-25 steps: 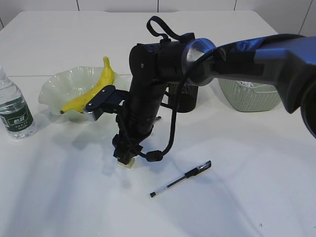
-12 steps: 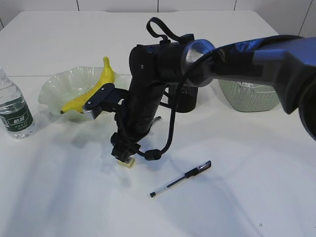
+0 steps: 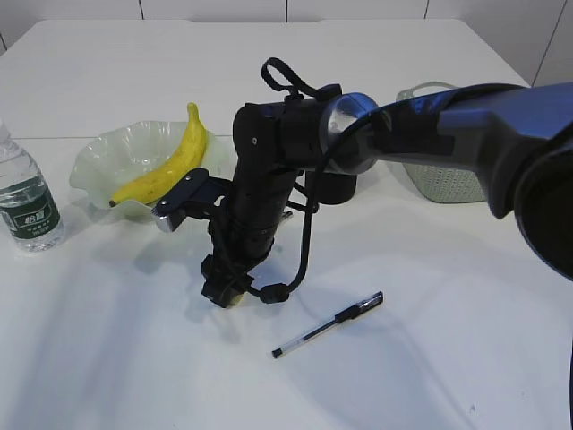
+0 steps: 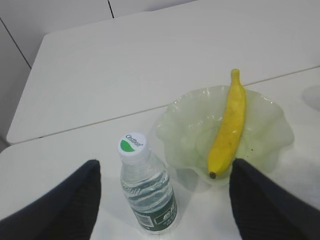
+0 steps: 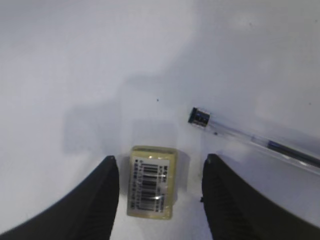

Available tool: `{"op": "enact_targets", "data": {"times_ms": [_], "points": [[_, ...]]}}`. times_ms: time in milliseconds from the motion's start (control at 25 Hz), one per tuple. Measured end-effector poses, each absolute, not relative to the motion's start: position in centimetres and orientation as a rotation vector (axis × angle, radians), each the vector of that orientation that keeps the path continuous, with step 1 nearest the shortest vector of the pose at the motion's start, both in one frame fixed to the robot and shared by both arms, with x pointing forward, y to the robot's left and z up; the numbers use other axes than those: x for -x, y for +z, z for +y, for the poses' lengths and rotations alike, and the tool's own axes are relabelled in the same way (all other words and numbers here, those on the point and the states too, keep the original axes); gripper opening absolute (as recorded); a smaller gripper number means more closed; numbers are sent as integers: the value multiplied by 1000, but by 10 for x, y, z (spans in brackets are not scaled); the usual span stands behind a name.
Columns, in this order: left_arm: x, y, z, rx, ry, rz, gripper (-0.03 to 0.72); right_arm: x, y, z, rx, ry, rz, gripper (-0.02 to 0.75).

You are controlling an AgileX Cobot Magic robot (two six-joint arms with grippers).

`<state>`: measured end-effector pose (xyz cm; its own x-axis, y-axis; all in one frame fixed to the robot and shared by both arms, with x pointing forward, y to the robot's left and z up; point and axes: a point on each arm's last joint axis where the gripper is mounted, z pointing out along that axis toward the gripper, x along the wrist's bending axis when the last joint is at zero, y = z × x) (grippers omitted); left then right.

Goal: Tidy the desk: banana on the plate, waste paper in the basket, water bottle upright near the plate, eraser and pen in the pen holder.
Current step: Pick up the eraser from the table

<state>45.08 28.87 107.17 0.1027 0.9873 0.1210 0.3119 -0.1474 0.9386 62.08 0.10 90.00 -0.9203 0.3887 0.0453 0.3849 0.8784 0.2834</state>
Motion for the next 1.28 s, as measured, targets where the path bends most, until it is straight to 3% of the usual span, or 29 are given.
{"op": "enact_targets", "data": {"times_ms": [680,960,1280], "points": [[-451,1072,289,-1589,1076,1311,569,-621,896,2,-634,457,3037,397],[-451,1072,289,-1589,1076,1311,569,-621,896,2,-637,459,3040,269],[-451,1072,289,-1589,1076,1311,564,-621,895,2,-641,459,3045,241]]}}
